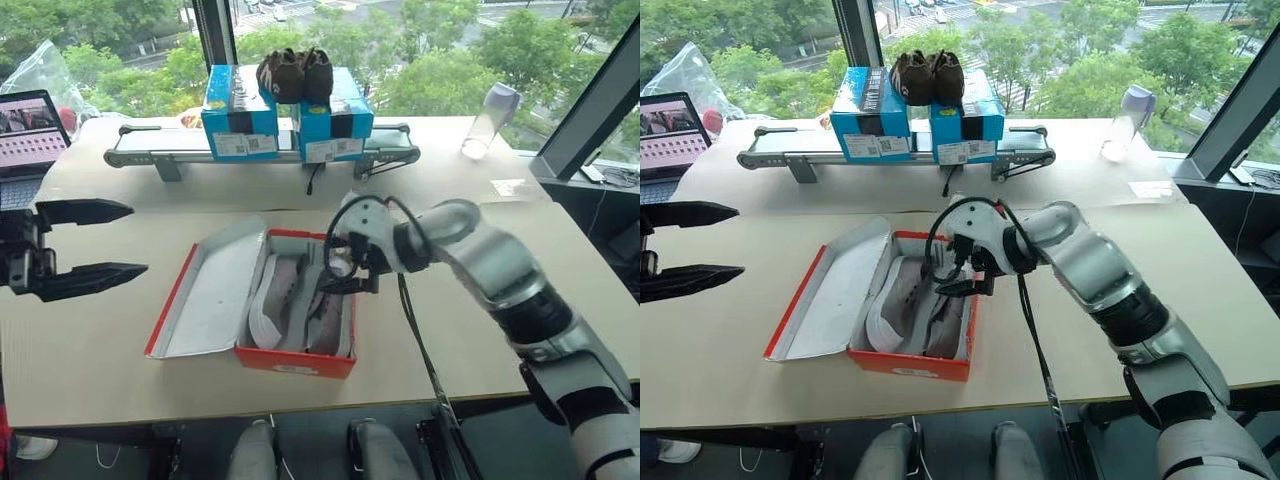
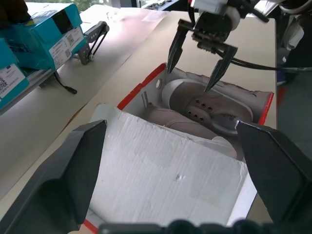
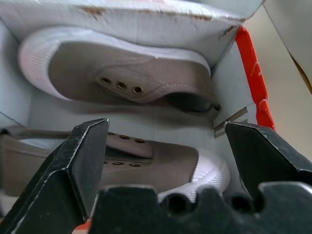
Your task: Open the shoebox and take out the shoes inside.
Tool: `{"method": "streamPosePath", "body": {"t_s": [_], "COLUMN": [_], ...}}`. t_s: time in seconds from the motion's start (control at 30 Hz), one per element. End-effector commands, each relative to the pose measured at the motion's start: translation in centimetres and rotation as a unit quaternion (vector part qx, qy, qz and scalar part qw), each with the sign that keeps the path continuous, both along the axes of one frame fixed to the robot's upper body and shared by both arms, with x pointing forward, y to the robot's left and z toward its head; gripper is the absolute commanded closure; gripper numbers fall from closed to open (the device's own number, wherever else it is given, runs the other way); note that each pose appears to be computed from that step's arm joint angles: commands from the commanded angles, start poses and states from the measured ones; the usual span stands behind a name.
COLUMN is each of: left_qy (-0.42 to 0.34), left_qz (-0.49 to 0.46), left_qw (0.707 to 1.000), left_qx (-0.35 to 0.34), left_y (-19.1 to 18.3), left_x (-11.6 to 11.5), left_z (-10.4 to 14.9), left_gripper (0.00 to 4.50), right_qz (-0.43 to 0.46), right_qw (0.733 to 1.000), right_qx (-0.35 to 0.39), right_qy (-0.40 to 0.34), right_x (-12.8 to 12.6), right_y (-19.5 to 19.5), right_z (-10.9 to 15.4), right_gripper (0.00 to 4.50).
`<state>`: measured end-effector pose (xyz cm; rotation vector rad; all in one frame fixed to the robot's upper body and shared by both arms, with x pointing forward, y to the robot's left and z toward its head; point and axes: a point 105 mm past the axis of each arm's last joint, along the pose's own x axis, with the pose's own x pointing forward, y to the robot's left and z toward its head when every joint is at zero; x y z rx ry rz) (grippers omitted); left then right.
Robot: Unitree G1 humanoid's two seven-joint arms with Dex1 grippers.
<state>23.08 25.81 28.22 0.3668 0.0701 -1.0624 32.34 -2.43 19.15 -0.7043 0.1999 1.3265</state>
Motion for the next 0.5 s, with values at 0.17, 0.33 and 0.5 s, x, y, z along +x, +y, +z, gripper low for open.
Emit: {"method": "streamPosePath", "body": {"t_s": [0.17, 0.33, 0.5], "left_qy": [-0.024, -0.027, -0.027], "left_qz": [-0.001, 0.003, 0.009], "left_qw": [1.000, 1.000, 0.999], "left_qx": [0.011, 0.014, 0.014], "left_y": [-0.2, -0.3, -0.5], "left_x": [-0.2, -0.4, -1.0], "left_z": [1.0, 1.3, 1.4], "left_gripper": [0.00, 0.00, 0.00], "right_qz": [0.079, 0.114, 0.145], "right_qw": [0.990, 0.981, 0.973], "right_qx": [-0.021, -0.033, -0.031], "right_qy": [-0.116, -0.154, -0.176], "right_x": [0.1, 0.4, 0.2], "right_y": [2.7, 4.1, 5.9], "right_z": [0.4, -0.2, -0.9], "right_gripper": [0.04, 0.04, 0.04]}}
